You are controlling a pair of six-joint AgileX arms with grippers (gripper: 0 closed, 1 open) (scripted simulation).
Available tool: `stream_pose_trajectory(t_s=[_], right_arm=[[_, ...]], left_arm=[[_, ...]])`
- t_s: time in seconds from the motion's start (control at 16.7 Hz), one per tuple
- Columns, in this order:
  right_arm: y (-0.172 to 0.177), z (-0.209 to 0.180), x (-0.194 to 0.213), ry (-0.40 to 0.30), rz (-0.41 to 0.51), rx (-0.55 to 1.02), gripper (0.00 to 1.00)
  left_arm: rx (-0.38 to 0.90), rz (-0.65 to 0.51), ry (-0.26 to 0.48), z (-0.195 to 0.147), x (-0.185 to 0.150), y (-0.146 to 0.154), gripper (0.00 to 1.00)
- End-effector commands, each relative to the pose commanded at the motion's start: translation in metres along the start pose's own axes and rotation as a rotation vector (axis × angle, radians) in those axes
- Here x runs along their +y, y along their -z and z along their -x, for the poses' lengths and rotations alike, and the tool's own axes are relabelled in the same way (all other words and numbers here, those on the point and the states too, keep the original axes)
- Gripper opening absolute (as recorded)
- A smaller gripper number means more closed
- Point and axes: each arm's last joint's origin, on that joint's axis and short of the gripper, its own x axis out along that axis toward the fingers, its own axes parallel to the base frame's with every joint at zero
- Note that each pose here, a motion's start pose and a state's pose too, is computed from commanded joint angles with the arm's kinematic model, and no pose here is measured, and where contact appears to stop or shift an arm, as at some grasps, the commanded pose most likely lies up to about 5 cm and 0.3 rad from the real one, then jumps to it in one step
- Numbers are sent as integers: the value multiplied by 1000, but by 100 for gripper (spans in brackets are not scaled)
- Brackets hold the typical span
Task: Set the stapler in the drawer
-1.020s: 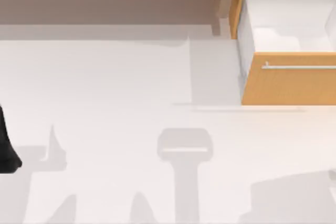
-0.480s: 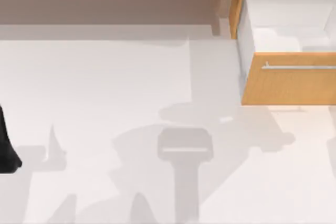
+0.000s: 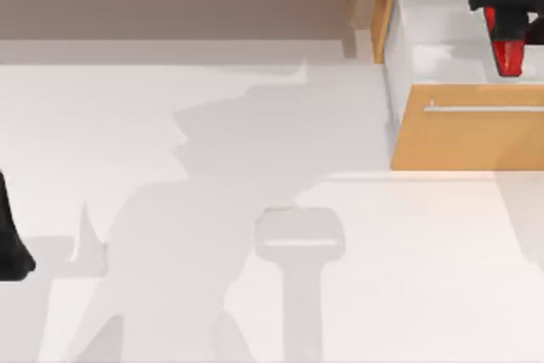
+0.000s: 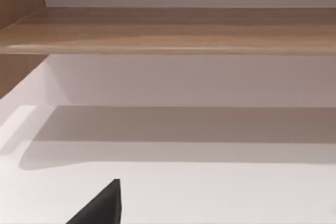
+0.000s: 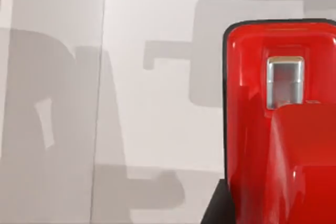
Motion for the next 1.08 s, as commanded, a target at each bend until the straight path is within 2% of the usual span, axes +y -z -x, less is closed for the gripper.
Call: stream_pose_trajectory(t_s=[0.18, 0.36, 0.78, 1.08], right_arm=[[7, -48, 2, 36, -29, 123, 0], [19, -72, -4, 79, -53, 219, 0], [20, -72, -5, 83, -57, 227, 0], [7, -63, 0, 38, -85, 165, 0]], left_arm=[[0, 0, 0, 0, 0, 0, 100], [0, 0, 0, 0, 0, 0, 100], [0, 0, 0, 0, 0, 0, 100], [0, 0, 0, 0, 0, 0, 100]])
